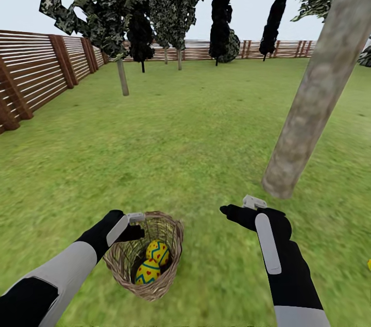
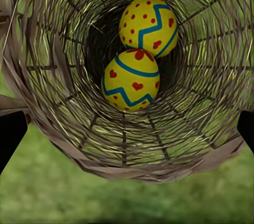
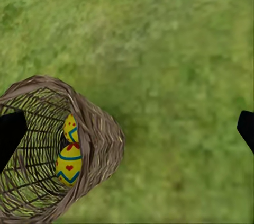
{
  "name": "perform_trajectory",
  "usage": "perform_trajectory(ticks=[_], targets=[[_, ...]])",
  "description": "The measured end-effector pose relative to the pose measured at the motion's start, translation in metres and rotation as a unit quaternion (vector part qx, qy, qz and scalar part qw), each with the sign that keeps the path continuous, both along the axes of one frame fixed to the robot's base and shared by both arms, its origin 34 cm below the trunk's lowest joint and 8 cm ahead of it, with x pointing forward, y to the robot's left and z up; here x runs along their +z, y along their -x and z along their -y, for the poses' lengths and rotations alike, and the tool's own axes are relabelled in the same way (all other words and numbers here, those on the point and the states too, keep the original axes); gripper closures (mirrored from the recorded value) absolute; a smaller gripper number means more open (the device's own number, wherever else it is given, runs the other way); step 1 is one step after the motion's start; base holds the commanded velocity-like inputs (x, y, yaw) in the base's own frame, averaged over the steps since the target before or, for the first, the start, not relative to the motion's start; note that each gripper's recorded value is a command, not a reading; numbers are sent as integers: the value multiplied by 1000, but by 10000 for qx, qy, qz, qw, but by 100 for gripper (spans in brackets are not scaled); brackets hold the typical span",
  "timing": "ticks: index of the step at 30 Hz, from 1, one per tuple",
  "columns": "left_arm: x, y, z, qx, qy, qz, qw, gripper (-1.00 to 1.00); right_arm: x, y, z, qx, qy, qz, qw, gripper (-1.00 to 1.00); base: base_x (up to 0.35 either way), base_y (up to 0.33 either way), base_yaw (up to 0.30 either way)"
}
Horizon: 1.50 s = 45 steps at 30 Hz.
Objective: Take the three Easter eggs out of the wicker basket on the lawn in the garden, then place them on the lawn next to a single tree (choose any tree) so that all three eggs are next to the same tree and none are left in the basket.
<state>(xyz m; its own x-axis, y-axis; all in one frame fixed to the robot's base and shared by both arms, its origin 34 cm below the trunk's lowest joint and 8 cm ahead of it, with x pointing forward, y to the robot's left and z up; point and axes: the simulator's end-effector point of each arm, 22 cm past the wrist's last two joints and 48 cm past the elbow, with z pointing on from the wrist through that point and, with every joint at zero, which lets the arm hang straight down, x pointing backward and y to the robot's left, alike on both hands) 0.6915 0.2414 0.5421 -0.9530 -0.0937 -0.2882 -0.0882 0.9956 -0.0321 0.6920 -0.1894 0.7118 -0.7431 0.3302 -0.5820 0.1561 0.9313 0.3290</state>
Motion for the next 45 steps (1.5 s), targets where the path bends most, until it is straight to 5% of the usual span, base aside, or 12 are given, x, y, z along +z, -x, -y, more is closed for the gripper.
perform_trajectory(ticks=[16,45], targets=[[-2,-7,1,40,5,172,9998,-100,-5,0,0,0,-1,-39,10000,-100,0,0,0],[-57,-9,3,-150,-181,492,9985,-100,-63,10,-1,8,-4,-35,10000,-100,0,0,0]])
